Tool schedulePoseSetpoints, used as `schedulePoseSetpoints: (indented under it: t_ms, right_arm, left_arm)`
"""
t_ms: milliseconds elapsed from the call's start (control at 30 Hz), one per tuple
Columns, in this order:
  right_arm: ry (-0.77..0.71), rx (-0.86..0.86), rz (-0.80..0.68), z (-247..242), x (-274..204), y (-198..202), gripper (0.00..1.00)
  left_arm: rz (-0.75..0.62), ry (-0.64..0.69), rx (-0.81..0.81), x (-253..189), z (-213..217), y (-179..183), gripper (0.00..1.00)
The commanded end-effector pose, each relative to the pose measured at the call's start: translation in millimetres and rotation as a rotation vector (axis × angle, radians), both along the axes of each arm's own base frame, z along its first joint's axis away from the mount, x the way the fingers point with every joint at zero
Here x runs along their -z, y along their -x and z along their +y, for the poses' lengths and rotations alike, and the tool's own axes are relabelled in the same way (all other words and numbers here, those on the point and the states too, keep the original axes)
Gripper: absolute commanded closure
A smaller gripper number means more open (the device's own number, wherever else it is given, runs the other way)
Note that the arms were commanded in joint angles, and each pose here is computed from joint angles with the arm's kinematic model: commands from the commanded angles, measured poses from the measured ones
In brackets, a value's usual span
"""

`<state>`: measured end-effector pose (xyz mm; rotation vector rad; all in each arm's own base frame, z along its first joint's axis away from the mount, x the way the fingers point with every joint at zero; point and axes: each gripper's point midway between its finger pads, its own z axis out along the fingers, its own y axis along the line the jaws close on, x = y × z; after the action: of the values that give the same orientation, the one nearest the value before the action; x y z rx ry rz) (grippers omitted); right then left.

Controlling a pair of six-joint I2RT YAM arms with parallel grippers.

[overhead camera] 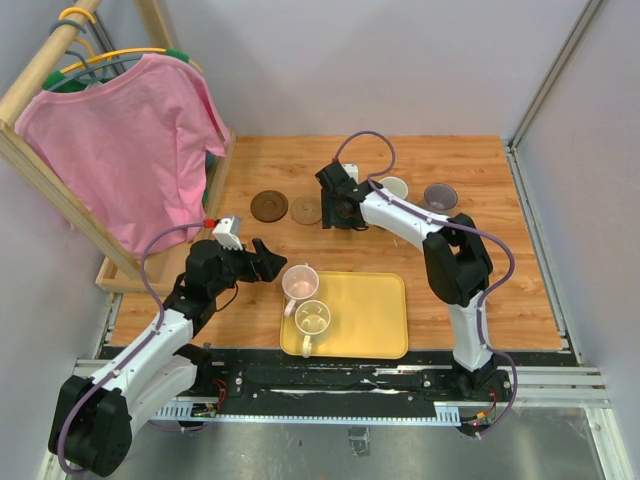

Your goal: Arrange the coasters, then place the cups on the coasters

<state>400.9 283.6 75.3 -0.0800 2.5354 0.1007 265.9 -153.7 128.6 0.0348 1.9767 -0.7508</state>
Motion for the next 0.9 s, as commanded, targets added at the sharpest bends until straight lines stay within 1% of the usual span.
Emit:
schedulePoseSetpoints:
  t_ms: [0,300,533,567,600,633,733,800,867]
  right_arm:
    - [-0.014,-0.049,-0.003,14.3,-5.5,10.2,0.39]
    - [-0.007,-0.052,-0.008,15.8,-6.4,11.9,0.39]
    - [0.009,-0.037,-0.006,7.1,-7.4,21.4,0.36]
    - [0.013,-0.041,-0.007,5.8,-7.7,24.9,0.35]
    - [0.025,-0.045,-0.005,4.3,-5.2,27.8,0.31]
    - [0.016,-0.054,-0.027,4.6,-16.7,30.5,0.26]
    - [0.027,-0.088,-0.05,5.2,-28.9,43.6,0.15]
    - [0.03,-0.117,-0.067,5.7,-39.4,52.8,0.1]
    - [0.026,-0.143,-0.088,5.9,-50.8,61.3,0.08]
  left_arm:
    - [-0.034,0.021,0.019,-13.0,-5.2,-0.2,0.03]
    - [-0.035,0.023,0.023,-13.9,-5.6,0.7,0.03]
    - [-0.042,0.024,0.029,-17.0,-5.5,3.6,0.03]
    - [-0.046,0.026,0.032,-18.7,-5.8,4.1,0.03]
    - [-0.047,0.027,0.037,-19.4,-6.2,5.0,0.03]
    - [-0.048,0.028,0.043,-20.3,-7.0,6.0,0.03]
    - [-0.047,0.031,0.059,-22.7,-8.2,9.6,0.02]
    - [-0.048,0.039,0.069,-25.3,-9.2,13.1,0.02]
    - [-0.04,0.054,0.083,-27.2,-11.1,17.7,0.02]
